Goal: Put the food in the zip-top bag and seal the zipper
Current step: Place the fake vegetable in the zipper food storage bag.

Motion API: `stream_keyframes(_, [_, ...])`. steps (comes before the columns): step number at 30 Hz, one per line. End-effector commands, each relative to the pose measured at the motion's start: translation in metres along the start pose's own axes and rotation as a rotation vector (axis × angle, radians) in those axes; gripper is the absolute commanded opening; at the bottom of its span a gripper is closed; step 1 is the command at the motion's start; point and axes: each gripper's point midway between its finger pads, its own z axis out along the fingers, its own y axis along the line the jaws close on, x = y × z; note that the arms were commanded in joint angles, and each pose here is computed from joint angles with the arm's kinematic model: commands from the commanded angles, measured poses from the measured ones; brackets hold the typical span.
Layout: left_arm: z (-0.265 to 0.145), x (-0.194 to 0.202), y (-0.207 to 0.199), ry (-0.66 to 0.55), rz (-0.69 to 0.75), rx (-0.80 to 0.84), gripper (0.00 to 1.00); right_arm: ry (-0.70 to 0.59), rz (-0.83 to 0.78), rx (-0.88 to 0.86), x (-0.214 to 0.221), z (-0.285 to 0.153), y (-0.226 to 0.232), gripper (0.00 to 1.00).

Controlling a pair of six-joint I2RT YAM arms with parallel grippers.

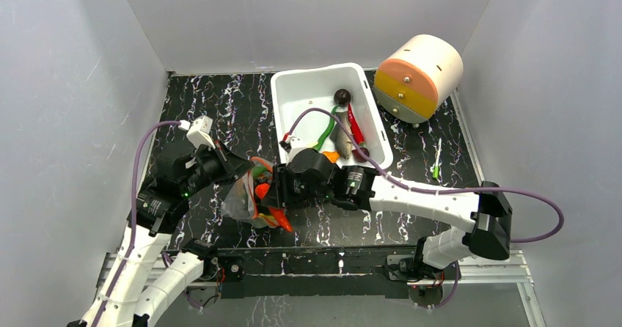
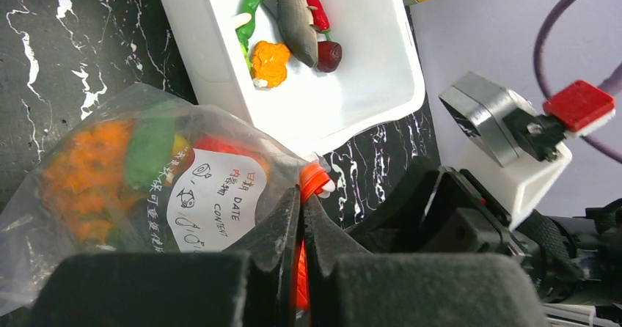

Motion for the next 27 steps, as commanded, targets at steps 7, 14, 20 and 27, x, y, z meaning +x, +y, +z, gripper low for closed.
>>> stream_keyframes(7, [-0.008,-0.007,-0.025,-0.038,-0.024,0.116,0.00,-0.192,0.171,0.065,-0.053,0.011,0.016,0.24])
stream_keyframes(14, [-0.012,-0.005,-0.032,-0.033,-0.051,0.154,0.00,-0.357,0.209,0.144,-0.080,0.015,-0.001,0.24])
stream_keyframes(20, [-0.013,-0.003,-0.036,-0.028,-0.082,0.182,0.00,-0.430,0.235,0.187,-0.092,0.028,-0.009,0.24])
stream_keyframes(27, [-0.011,-0.002,-0.040,-0.026,-0.109,0.206,0.00,-0.455,0.238,0.225,-0.094,0.042,-0.015,0.30])
